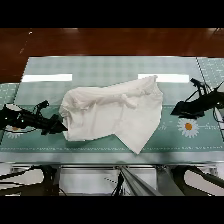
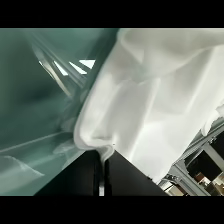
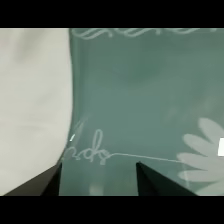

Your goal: Fold the shirts.

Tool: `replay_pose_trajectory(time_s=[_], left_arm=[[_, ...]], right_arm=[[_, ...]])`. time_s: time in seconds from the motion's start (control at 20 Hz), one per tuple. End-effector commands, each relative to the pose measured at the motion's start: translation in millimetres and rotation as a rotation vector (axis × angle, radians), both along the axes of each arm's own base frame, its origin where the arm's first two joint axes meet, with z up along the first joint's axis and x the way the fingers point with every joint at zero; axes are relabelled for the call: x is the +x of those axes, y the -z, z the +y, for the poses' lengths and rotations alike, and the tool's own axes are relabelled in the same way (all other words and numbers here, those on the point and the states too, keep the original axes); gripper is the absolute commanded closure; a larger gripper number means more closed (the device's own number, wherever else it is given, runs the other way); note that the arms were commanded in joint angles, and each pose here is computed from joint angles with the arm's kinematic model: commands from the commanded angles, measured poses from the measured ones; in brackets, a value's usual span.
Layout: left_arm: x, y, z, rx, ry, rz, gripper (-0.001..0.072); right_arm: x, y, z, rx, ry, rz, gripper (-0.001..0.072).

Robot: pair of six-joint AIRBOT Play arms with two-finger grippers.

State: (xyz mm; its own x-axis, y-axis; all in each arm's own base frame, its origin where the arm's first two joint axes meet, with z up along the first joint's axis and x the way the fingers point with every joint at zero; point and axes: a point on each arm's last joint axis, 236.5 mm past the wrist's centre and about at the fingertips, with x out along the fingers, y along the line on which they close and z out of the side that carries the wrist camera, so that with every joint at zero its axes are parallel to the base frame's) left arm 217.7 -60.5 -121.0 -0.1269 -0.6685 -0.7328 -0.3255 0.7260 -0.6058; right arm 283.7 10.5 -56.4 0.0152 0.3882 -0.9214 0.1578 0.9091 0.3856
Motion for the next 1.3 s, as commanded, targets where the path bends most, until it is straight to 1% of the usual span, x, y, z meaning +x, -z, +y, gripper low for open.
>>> replay_pose_trajectory(time_s=[0.0,0.05,0.35,0.45,0.5,0.6,0.65,0.7,0.85,0.95,1.0,1.1,1.15,1.25], left_arm=[[-4.1,-6.5,-4.2,-0.028,0.025,-0.001,0.0680],[-4.7,-7.6,-4.7,-0.031,0.028,0.000,0.0680],[-5.6,-8.6,-5.4,-0.036,0.030,0.003,0.0680],[-2.2,-10.1,-7.7,-0.050,0.032,-0.019,0.0680],[1.6,-12.2,-10.4,-0.065,0.027,-0.037,0.0679],[11.8,-16.9,-16.2,-0.094,-0.012,-0.061,0.0680],[16.6,-20.5,-19.0,-0.111,-0.025,-0.076,0.0680],[21.5,-26.2,-20.3,-0.122,-0.020,-0.107,0.0680],[56.2,-64.8,-8.6,-0.061,-0.006,-0.294,0.0681],[93.5,-127.9,0.5,0.002,-0.009,-0.530,0.0681],[111.6,-171.7,1.9,0.025,-0.024,-0.674,0.0681],[135.9,-292.6,-0.3,0.072,-0.077,-1.034,0.0681],[135.8,-356.6,-2.1,0.101,-0.114,-1.219,0.0681],[106.0,-489.7,-2.8,0.199,-0.212,-1.606,0.0681]], right_arm=[[-0.4,8.8,47.0,0.213,0.084,-0.027,0.0168],[-1.0,13.5,52.4,0.237,0.104,-0.035,0.0169],[-16.6,46.5,67.1,0.283,0.234,-0.011,0.0186],[-16.0,59.6,71.4,0.251,0.252,-0.031,0.0187],[-12.3,64.8,78.2,0.230,0.255,-0.052,0.0199],[1.1,67.0,96.6,0.203,0.246,-0.111,0.0485],[6.7,62.9,107.4,0.218,0.242,-0.130,0.0667],[13.8,53.6,115.0,0.239,0.233,-0.150,0.0689],[46.2,-19.6,118.1,0.277,0.129,-0.335,0.0690],[70.7,-106.8,111.5,0.279,0.053,-0.575,0.0690],[79.1,-156.7,106.3,0.259,0.020,-0.722,0.0690],[83.3,-271.4,91.1,0.190,-0.005,-1.050,0.0690],[76.1,-333.7,80.8,0.139,0.008,-1.221,0.0690],[42.3,-447.1,62.9,0.011,0.038,-1.543,0.0690]])
